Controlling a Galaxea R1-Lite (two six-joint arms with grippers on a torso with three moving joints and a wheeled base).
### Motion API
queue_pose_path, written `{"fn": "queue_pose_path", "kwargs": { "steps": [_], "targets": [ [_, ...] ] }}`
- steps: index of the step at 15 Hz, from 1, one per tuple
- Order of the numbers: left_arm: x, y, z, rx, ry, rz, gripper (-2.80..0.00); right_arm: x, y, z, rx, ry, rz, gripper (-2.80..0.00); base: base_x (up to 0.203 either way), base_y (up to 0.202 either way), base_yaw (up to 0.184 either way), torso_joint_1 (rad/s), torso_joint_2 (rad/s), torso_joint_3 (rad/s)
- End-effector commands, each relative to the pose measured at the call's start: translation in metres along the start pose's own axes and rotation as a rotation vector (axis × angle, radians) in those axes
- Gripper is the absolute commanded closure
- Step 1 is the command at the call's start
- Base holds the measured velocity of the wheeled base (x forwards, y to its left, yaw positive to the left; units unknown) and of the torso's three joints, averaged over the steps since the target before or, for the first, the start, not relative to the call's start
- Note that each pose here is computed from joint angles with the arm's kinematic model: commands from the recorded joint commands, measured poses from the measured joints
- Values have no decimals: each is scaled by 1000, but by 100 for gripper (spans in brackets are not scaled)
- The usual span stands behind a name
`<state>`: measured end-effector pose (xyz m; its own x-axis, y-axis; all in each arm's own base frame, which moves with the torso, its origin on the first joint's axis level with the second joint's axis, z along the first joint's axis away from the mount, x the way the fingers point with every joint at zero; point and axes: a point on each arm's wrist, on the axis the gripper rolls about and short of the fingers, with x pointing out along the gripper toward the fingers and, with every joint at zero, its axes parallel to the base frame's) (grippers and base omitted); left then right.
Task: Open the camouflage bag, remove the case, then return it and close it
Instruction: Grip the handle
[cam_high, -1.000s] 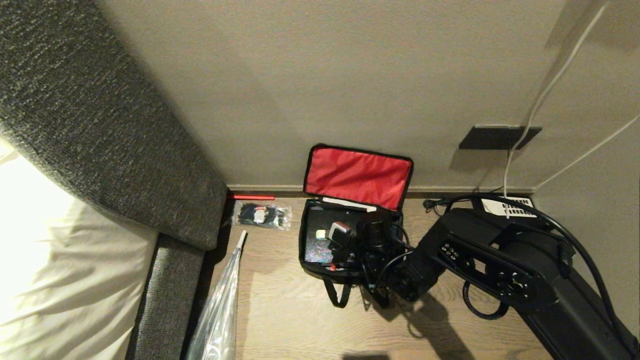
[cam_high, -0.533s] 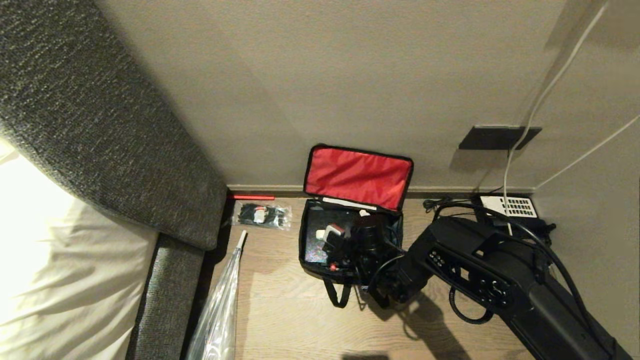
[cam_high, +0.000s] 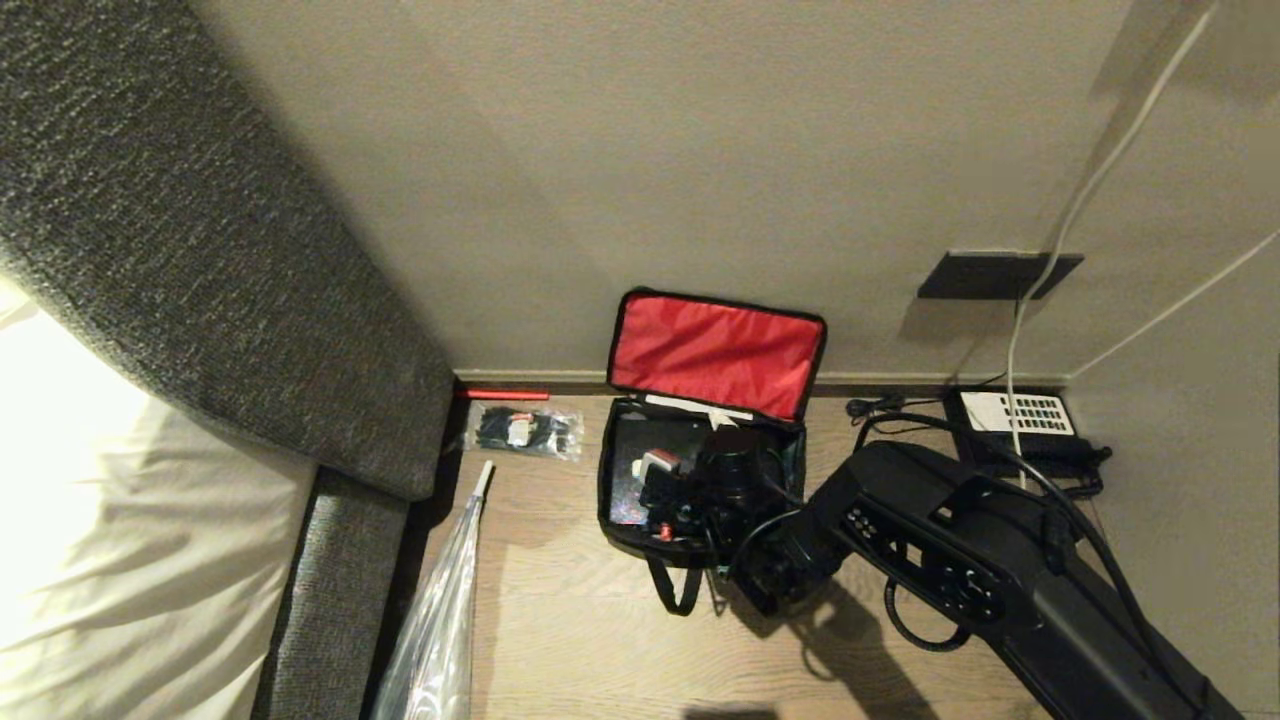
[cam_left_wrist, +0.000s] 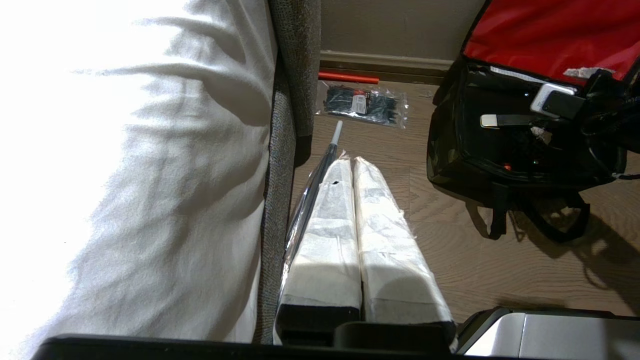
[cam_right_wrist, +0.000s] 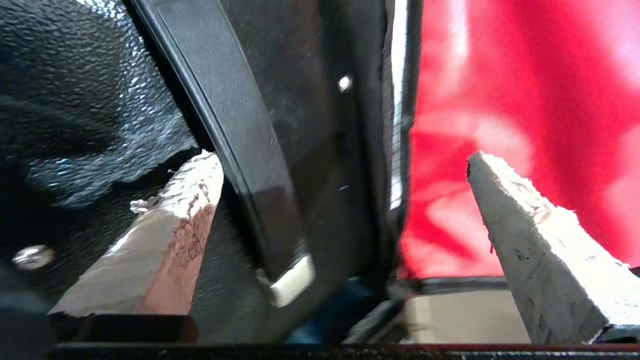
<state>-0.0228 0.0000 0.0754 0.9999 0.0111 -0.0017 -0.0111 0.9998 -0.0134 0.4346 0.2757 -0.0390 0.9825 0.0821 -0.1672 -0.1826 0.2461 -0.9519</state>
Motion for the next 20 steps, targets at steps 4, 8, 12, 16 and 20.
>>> {"fn": "queue_pose_path", "kwargs": {
  "steps": [4, 8, 12, 16, 20],
  "targets": [
    [0, 0, -1, 0, 1, 1, 0, 1, -6, -2, -177, 51, -161, -280, 0, 0, 0, 0, 0, 0],
    [0, 0, -1, 0, 1, 1, 0, 5, 1, -3, -216, 107, -243, -280, 0, 0, 0, 0, 0, 0],
    [0, 0, -1, 0, 0, 1, 0, 8, 2, -2, -246, 120, -223, -280, 0, 0, 0, 0, 0, 0],
    [0, 0, -1, 0, 1, 1, 0, 15, -4, -2, -234, 127, -234, -280, 0, 0, 0, 0, 0, 0],
    [0, 0, -1, 0, 1, 1, 0, 25, -1, -7, -213, 143, -172, -280, 0, 0, 0, 0, 0, 0]
  ]
}}
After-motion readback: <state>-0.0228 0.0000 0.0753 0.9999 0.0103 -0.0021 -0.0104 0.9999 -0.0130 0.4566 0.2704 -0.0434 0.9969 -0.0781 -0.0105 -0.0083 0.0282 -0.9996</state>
